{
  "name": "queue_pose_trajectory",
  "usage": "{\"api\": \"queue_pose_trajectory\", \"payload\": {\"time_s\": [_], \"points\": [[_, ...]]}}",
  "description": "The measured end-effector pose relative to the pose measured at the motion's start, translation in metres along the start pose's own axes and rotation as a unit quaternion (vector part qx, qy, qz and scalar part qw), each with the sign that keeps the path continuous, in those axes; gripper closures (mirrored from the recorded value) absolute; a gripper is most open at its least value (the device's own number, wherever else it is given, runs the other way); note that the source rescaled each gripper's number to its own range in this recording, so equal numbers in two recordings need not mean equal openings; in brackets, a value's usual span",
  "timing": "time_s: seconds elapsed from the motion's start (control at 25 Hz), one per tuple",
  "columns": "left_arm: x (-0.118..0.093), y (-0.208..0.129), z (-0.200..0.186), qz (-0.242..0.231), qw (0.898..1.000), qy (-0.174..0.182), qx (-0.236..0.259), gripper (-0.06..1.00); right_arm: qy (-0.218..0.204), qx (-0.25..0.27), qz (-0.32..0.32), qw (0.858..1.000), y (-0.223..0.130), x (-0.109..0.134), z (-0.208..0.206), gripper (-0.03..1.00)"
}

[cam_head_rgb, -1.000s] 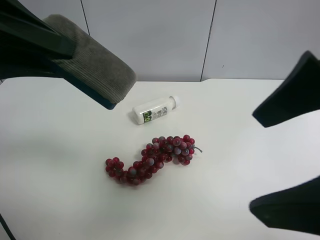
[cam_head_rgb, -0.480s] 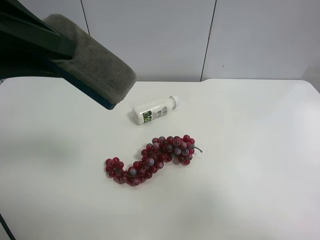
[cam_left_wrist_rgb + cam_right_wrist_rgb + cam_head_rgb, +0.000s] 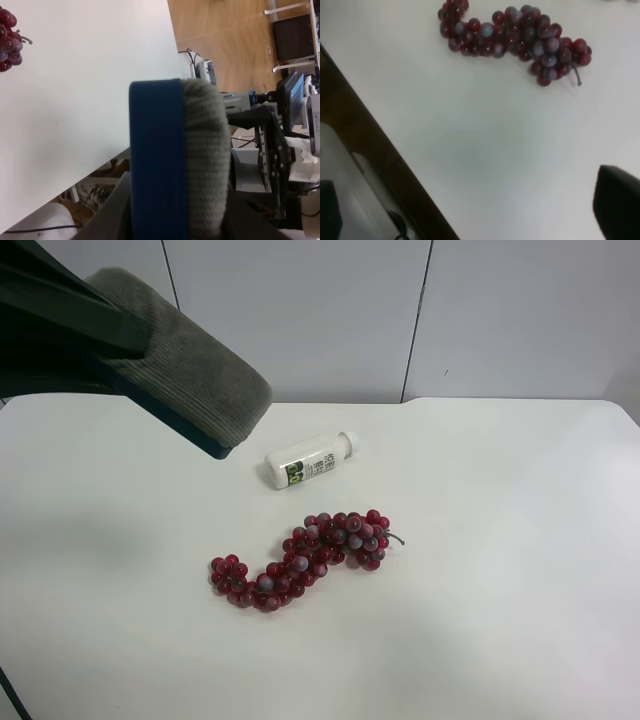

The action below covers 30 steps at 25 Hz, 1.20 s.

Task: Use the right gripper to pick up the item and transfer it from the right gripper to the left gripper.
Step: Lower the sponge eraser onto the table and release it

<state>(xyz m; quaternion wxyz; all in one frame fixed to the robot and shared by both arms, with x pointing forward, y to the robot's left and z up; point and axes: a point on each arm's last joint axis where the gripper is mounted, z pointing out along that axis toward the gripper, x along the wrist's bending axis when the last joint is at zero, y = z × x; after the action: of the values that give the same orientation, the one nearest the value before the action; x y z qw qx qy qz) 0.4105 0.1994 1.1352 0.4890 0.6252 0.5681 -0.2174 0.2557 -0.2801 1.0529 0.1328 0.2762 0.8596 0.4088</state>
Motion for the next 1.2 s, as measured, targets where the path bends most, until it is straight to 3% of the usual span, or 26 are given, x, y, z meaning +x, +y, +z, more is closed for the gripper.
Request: {"api": "queue_pose_trajectory", "payload": {"time_s": [0.4,0.48,0.64,0.84,1.04,1.2], "points": [[0.002,0.0,0.0,0.005,1.0,0.012,-0.002,0.94,-0.003,-0.001,0.001,1.0,0.0,0.0,0.0,-0.03],[0.002,0.001,0.0,0.006,1.0,0.012,-0.003,0.94,-0.017,-0.001,0.013,1.0,0.0,-0.001,0.0,-0.03],[0.002,0.001,0.0,0.006,1.0,0.012,-0.003,0.94,-0.086,-0.001,0.068,0.994,-0.001,-0.006,-0.001,-0.03],[0.002,0.001,0.0,0.006,1.0,0.013,-0.004,0.94,-0.188,-0.017,0.147,0.971,-0.005,-0.01,-0.008,-0.03],[0.003,0.001,0.0,0.026,1.0,0.014,-0.007,0.94,-0.293,-0.075,0.207,0.931,-0.016,-0.002,-0.023,-0.03],[0.004,0.002,0.0,0.04,0.999,0.025,-0.013,0.94,-0.342,-0.099,0.229,0.906,-0.02,0.004,-0.028,-0.03]]}}
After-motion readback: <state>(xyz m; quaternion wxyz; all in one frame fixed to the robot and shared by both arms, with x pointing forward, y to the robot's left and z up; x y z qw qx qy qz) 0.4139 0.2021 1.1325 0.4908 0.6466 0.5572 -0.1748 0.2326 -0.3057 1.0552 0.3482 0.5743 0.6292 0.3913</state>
